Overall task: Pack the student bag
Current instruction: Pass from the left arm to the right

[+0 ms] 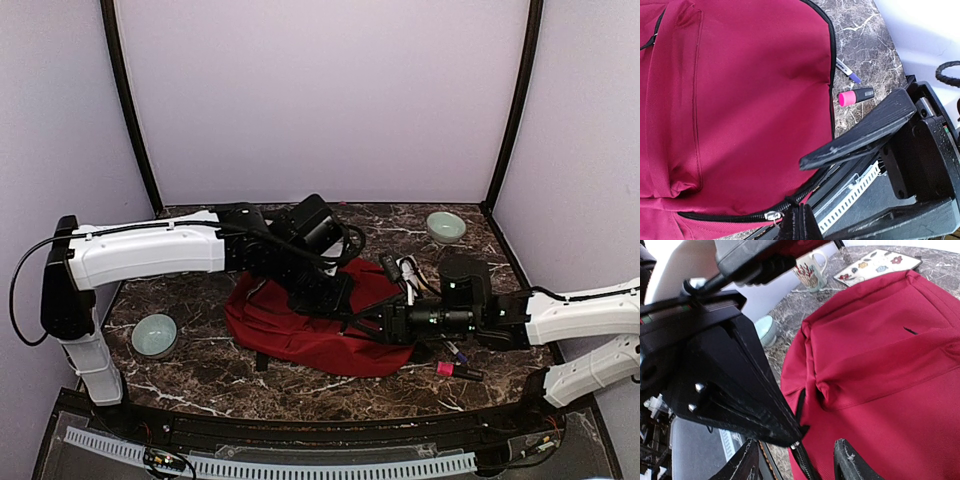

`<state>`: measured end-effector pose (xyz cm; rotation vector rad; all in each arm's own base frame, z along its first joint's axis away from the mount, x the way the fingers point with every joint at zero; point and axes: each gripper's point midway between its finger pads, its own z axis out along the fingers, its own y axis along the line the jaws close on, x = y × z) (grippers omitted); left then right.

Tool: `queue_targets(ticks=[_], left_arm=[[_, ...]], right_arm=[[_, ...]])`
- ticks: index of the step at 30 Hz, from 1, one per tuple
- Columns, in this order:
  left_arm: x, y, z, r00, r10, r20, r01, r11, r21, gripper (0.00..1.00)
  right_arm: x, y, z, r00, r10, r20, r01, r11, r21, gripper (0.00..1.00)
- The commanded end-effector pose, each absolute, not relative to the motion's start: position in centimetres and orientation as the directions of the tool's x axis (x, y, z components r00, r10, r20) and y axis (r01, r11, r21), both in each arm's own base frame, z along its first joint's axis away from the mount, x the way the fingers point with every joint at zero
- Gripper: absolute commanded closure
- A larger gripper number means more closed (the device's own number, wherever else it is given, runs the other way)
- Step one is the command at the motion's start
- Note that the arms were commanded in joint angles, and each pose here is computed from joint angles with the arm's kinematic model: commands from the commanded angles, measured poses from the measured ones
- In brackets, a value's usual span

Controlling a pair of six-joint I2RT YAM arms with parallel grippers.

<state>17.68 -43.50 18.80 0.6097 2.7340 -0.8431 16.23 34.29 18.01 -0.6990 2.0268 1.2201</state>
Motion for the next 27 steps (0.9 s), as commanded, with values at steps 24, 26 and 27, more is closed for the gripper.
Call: queue_targets(ticks=[24,26,27], left_arm=[[20.6,-46.3,24.1,-0.915,0.211,-0.343,0.391,0.668,-0.633,1.0],[20.7,-46.4,24.1,-0.916,0.21,-0.341,0.39,0.666,-0.636,1.0],[20.7,-46.4,24.2,-0.917,0.208,-0.341,0.388,0.664,-0.639,1.0]], right_arm=[[16.5,36.0,19.8,-0.593,-0.008,-0.805,-0.736,0.412,0.538,0.7],[16.8,35.8,19.8,-0.591,0.006,-0.806,-0.728,0.427,0.537,0.76],[16.9,35.8,19.8,-0.591,0.009,-0.807,-0.726,0.431,0.536,0.77]])
